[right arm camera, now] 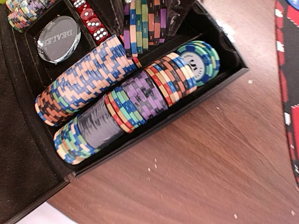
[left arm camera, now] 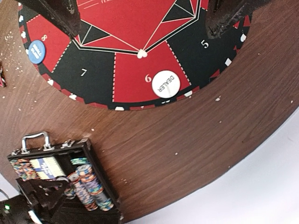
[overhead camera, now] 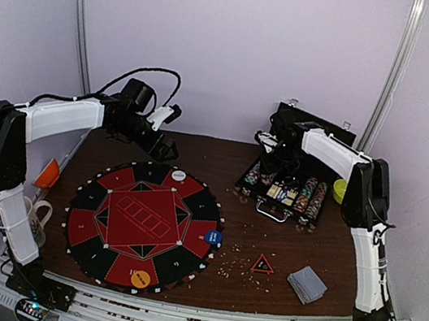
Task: Distribute texas hold em gaming equipment
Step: Pass from the right arm to the left
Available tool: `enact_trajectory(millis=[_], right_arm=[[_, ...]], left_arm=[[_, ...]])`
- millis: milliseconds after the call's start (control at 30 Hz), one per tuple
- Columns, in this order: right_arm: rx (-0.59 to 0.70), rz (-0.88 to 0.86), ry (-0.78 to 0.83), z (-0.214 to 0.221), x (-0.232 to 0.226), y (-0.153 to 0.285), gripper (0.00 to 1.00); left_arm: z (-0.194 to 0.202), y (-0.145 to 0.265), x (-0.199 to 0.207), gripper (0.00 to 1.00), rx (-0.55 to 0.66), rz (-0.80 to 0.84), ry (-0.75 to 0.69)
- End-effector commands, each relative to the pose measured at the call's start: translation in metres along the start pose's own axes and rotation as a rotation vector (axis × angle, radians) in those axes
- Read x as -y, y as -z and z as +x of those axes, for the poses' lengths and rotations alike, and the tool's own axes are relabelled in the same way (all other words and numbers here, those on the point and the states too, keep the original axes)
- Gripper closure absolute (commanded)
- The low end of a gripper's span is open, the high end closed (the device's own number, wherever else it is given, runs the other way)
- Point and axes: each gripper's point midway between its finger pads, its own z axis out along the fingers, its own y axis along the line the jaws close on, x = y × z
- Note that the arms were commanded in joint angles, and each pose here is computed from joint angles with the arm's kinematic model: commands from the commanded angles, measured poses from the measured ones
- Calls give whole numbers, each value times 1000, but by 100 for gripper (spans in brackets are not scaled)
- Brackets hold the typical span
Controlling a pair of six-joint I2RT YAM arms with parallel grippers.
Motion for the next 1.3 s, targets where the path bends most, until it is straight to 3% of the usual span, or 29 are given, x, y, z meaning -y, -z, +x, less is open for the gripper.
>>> enact_trajectory(millis=[0,333,467,633,767,933,1100,1267], right_arm=[[123,-67,-93,-34,1,44,100],[234,-204,-216,-59,-6,95,100],[246,-298,-265,-61,-22,126,100],[220,-500,-297,-45,-72,156,100],[157,-689,-307,-14,-129,166,100],[160,-837,-363,2,-179,175,100],[177,-959,-415,4,-211,181,100],[163,-960,-433,7,-216,172,100]], left_arm=[[-21,19,13,4,99,66,-76],[-47,63,58,7,321,219,-234],[-63,96,120,10,471,361,-449],[-59,94,181,5,567,239,-808],[-67,84,184,2,601,172,-814],[-57,46,202,2,526,156,-852],[-46,20,213,2,447,250,-747],[-33,5,217,15,373,303,-701]])
